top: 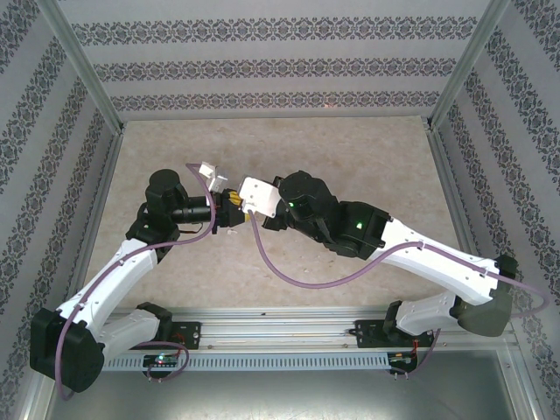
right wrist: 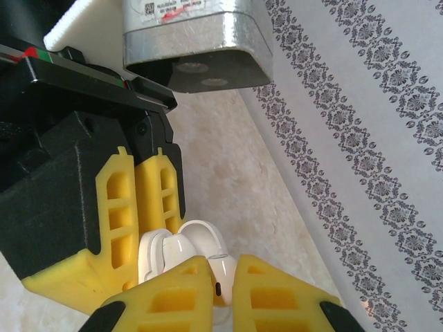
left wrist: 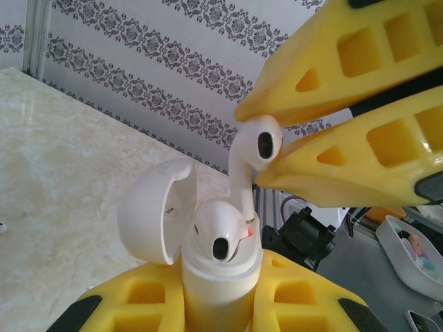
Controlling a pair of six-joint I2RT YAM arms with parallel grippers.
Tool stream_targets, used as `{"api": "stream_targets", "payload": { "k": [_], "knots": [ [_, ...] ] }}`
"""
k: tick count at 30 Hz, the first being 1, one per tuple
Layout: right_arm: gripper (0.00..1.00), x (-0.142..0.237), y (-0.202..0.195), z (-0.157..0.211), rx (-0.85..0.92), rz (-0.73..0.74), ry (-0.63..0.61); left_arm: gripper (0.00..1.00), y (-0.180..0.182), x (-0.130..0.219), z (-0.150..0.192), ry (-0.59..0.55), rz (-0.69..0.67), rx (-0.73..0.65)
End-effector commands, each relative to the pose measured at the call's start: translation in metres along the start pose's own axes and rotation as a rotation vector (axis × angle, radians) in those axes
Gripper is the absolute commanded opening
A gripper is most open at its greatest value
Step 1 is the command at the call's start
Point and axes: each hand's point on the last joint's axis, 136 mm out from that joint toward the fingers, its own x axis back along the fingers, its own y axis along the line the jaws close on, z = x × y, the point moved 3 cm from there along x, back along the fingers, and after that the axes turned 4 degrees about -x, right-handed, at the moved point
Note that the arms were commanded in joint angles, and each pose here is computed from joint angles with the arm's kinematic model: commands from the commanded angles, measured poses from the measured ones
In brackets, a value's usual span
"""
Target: Insert wireless bluetooth earbuds into charging case
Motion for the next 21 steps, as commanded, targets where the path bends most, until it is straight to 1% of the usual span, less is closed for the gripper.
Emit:
{"api": "stream_targets", "payload": {
  "k": [1, 4, 9, 17, 21],
  "knots": [
    [0.09, 0.009, 0.004, 0.000, 0.005, -0.015, -0.002, 0.00, -0.008, 0.000, -0.016, -0.036, 0.014, -0.057],
    [0.09, 0.009, 0.007, 0.000, 0.000, -0.024, -0.007, 0.00, -0.007, 0.000, -0.016, -0.037, 0.006, -0.053],
    [0.09, 0.005, 0.009, 0.005, 0.021, -0.019, 0.025, 0.00, -0.008, 0.001, -0.018, -0.043, 0.005, -0.057],
    [0.09, -0.001, 0.004, 0.007, 0.011, 0.018, 0.051, 0.00, -0.009, 0.001, -0.018, -0.046, 0.008, -0.054],
    [0.09, 0.004, -0.002, 0.001, -0.012, 0.022, 0.025, 0.00, -0.009, 0.001, -0.016, -0.044, 0.007, -0.048]
  ]
}}
